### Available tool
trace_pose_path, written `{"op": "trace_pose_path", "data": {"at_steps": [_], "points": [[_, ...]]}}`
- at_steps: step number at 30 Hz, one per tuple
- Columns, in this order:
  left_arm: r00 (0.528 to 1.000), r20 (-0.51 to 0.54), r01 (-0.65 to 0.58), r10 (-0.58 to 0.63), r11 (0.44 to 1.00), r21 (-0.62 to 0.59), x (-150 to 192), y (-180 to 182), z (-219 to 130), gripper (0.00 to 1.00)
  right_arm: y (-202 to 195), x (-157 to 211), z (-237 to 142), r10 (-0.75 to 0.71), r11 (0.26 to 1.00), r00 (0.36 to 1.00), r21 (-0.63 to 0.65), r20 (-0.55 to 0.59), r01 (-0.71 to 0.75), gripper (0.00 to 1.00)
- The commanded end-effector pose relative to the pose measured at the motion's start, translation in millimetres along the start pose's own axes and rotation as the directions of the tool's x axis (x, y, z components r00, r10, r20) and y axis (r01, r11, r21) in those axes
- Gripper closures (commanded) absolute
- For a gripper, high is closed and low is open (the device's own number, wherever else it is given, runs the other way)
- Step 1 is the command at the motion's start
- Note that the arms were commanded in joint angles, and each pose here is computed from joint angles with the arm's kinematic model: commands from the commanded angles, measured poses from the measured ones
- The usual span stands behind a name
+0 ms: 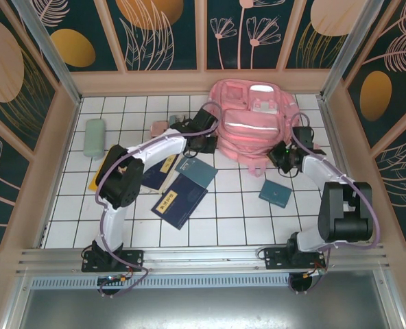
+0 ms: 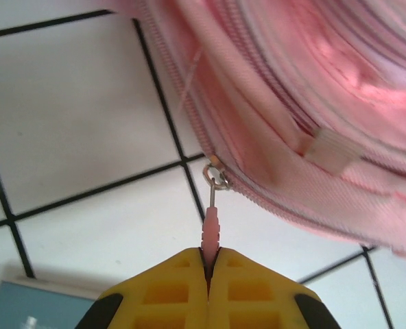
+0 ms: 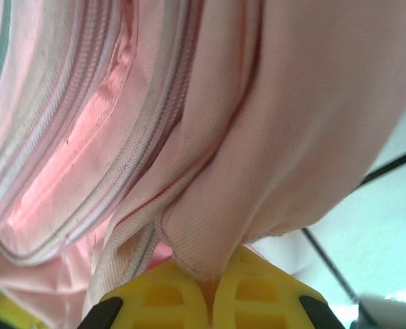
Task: Pack the student bag
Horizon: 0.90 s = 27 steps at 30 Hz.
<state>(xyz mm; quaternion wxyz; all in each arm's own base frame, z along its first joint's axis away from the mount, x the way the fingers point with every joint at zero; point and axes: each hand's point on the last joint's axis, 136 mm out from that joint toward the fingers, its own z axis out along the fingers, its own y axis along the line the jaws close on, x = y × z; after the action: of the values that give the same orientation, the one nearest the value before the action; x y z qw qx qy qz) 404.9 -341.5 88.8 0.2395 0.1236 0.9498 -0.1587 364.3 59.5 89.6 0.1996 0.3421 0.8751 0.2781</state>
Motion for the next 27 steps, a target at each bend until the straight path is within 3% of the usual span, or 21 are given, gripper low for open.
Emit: {"op": "trace_pose_path", "data": {"at_steps": [1, 2, 5, 9, 19, 27], "points": [[1.000, 0.004, -0.013, 0.013, 1.000, 0.010, 15, -25, -12, 1.00, 1, -47, -20, -0.063, 0.997, 0.987, 0.054, 0.147, 0.056, 0.87], [1.000, -0.001, -0.008, 0.008, 1.000, 0.028, 19, -32, -11, 1.00, 0, -47, -23, -0.058, 0.997, 0.987, 0.056, 0.148, 0.050, 0.72], [1.000, -0.008, 0.017, -0.016, 0.996, 0.083, 27, -47, -7, 1.00, 5, -38, -32, -0.038, 0.999, 0.990, 0.019, 0.137, 0.035, 0.52], [0.999, -0.027, 0.027, -0.024, 0.995, 0.096, 33, -50, -1, 1.00, 9, -10, -40, 0.038, 0.997, 0.995, -0.064, 0.096, -0.032, 0.42], [0.998, -0.065, 0.008, -0.003, 0.997, 0.082, 38, -49, 8, 1.00, 54, 77, -14, 0.109, 0.969, 0.990, -0.214, -0.089, -0.126, 0.38], [0.996, -0.082, -0.012, 0.017, 0.998, 0.059, 45, -43, 11, 1.00, 55, 82, 19, 0.155, 0.970, 0.981, -0.173, -0.118, -0.173, 0.37]]}}
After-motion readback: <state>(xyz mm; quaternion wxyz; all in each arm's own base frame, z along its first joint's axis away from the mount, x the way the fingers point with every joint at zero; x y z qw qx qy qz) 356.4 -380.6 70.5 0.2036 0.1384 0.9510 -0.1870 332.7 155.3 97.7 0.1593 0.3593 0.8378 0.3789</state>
